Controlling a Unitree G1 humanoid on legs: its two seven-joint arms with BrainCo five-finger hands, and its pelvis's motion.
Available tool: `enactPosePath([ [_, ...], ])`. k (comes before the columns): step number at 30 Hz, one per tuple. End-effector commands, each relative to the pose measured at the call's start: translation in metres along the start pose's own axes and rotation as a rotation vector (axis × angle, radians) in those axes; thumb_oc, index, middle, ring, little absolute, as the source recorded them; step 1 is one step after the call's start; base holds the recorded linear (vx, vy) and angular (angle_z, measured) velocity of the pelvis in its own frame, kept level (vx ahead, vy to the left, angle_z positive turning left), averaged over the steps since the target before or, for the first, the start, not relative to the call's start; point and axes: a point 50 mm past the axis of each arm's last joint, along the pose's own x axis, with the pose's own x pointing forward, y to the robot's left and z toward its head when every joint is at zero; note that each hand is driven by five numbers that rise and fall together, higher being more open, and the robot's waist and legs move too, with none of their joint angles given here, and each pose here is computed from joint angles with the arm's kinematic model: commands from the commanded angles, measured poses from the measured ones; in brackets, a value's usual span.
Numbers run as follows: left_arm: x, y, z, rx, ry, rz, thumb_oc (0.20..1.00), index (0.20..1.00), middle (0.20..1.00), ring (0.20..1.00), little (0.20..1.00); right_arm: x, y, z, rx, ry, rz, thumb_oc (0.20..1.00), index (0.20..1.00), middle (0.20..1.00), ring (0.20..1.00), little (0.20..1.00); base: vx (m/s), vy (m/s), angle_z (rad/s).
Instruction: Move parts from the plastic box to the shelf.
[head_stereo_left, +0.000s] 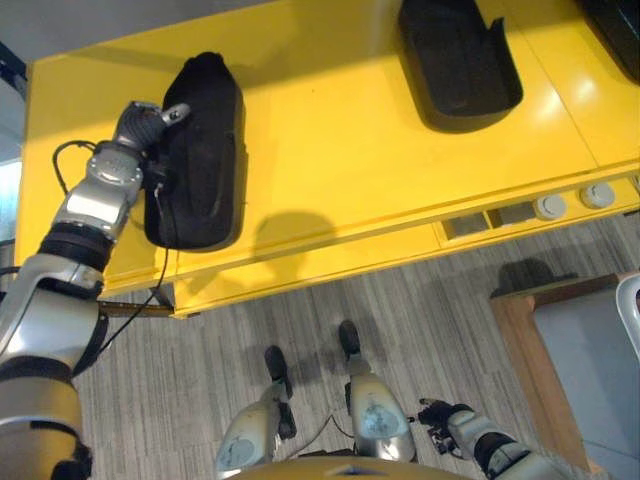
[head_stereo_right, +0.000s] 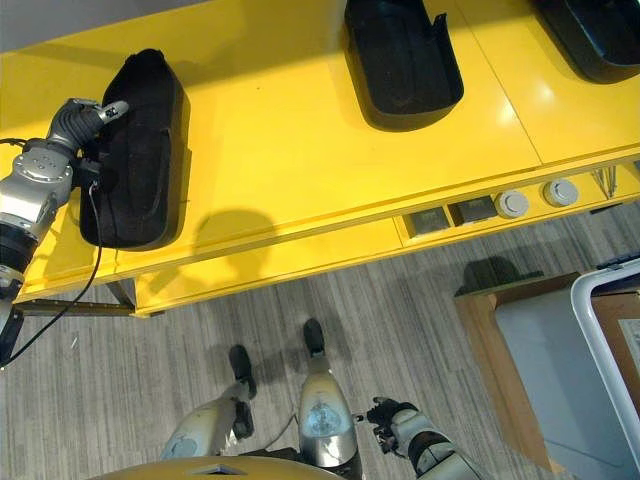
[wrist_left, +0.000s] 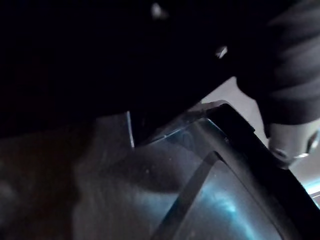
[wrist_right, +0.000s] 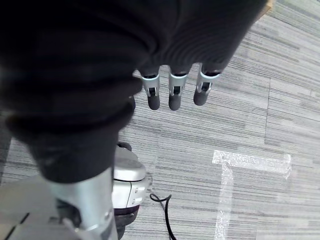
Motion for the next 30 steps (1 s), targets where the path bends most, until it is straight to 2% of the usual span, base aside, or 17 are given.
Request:
enactPosePath([
  [1,0.006,0.021,0.009,-0.004,0.033,0.132,1.000,1.000,1.000,1.000,1.000,0.001,0.000,-0.015,0.054,0.076,0.020,1.000,1.000,1.000,1.000,1.000,0.05,-0.036,0.05],
  [5,0.006,-0.006,-0.001,-0.279,0.076,0.038,1.000,1.000,1.000,1.000,1.000,0.001,0.010,-0.022,-0.029,0.113,0.088,1.000,1.000,1.000,1.000,1.000,0.06,0.001,0.03],
  [10,0.001,-0.027,-0.014,-0.447,0.070,0.004,1.000,1.000,1.000,1.000,1.000,0.000,0.023,-0.041,-0.063,0.176,0.112,1.000,1.000,1.000,1.000,1.000,0.10,0.027,-0.03],
  [16,-0.005,-0.045,-0.013,-0.762,0.022,-0.074,1.000,1.000,1.000,1.000,1.000,-0.003,0.035,-0.069,-0.060,0.259,0.124,1.000,1.000,1.000,1.000,1.000,0.05,0.026,-0.03],
  [18,-0.006,-0.047,-0.011,-0.783,0.010,-0.075,1.000,1.000,1.000,1.000,1.000,-0.003,0.035,-0.070,-0.054,0.269,0.123,1.000,1.000,1.000,1.000,1.000,-0.02,0.018,-0.01],
  [22,-0.011,-0.038,-0.017,-0.647,0.006,-0.012,1.000,1.000,1.000,1.000,1.000,-0.003,0.038,-0.069,-0.068,0.273,0.133,1.000,1.000,1.000,1.000,1.000,-0.02,0.017,0.00],
  [26,-0.012,-0.022,-0.020,-0.660,-0.025,-0.007,1.000,1.000,1.000,1.000,1.000,-0.003,0.042,-0.070,-0.056,0.274,0.133,1.000,1.000,1.000,1.000,1.000,-0.01,0.004,0.11],
  [28,-0.014,-0.020,-0.007,-0.681,-0.117,-0.044,1.000,1.000,1.000,1.000,1.000,-0.003,0.042,-0.070,-0.027,0.276,0.129,1.000,1.000,1.000,1.000,1.000,-0.03,0.014,0.10],
  [30,-0.040,-0.020,0.022,-0.704,-0.368,-0.089,1.000,1.000,1.000,1.000,1.000,-0.002,0.043,-0.068,0.005,0.285,0.136,1.000,1.000,1.000,1.000,1.000,-0.08,0.011,0.04],
])
